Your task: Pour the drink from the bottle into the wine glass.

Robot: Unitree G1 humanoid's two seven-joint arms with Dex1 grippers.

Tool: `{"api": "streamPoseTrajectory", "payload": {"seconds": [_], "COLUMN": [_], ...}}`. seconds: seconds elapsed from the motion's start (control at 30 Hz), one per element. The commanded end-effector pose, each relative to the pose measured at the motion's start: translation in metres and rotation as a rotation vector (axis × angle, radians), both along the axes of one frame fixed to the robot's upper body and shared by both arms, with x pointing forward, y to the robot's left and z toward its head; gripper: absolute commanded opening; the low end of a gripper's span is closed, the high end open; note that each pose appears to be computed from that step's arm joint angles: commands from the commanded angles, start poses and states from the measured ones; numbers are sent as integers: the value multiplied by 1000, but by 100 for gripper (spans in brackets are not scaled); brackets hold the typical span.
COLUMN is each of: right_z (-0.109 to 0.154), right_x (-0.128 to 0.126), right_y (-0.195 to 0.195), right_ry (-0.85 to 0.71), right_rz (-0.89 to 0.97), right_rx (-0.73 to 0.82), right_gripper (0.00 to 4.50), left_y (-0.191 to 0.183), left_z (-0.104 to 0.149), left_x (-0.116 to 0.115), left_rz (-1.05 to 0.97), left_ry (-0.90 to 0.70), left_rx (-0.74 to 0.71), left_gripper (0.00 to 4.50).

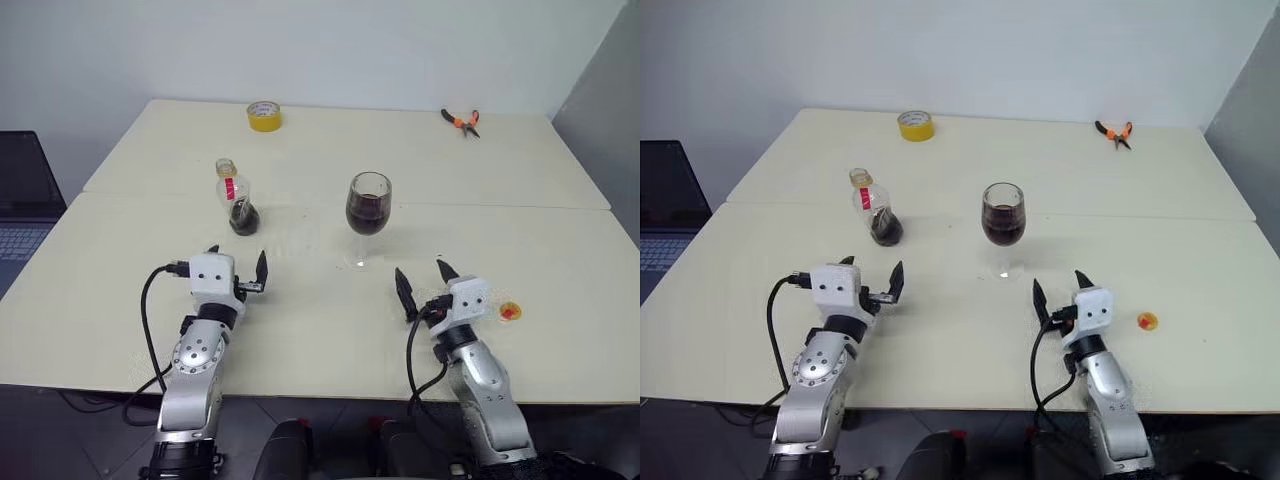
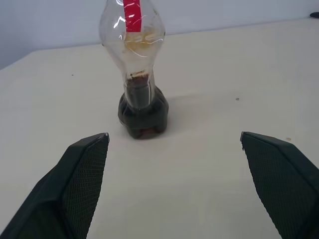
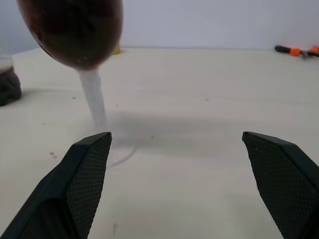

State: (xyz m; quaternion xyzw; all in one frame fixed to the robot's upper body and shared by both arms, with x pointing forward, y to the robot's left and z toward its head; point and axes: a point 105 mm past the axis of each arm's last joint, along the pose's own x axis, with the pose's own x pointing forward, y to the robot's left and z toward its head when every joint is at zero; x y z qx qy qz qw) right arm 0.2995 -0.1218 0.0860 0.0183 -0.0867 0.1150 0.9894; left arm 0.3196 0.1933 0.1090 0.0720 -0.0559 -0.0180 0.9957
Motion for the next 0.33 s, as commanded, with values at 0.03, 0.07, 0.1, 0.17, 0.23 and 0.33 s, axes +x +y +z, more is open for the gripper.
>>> {"api": "streamPoseTrajectory", "payload": {"seconds": [0.03, 0.07, 0.1, 0.17, 0.23, 0.33], "right_z": [16, 15, 15, 13, 13, 13], "right_x": [6, 7, 9, 11, 12, 13], "right_y": [-12, -13, -14, -13, -11, -7], "right_ry": [-82, -84, -85, -85, -86, -89], "right_rz": [-56, -62, -64, -56, -43, -22], "right_rx": [12, 14, 13, 2, -1, -11], "right_gripper": [450, 450, 450, 450, 450, 450], "left_y": [-6, -7, -9, -10, -9, -9], "left_z": [10, 10, 10, 10, 10, 14], "left_x": [-3, -3, -4, -4, -4, -5], "left_rz": [-30, -35, -42, -42, -37, -51], "left_ry": [-57, -58, -61, -66, -70, -97], "left_rx": [5, 6, 9, 8, 2, -8], "left_gripper": [448, 448, 448, 448, 448, 448]}}
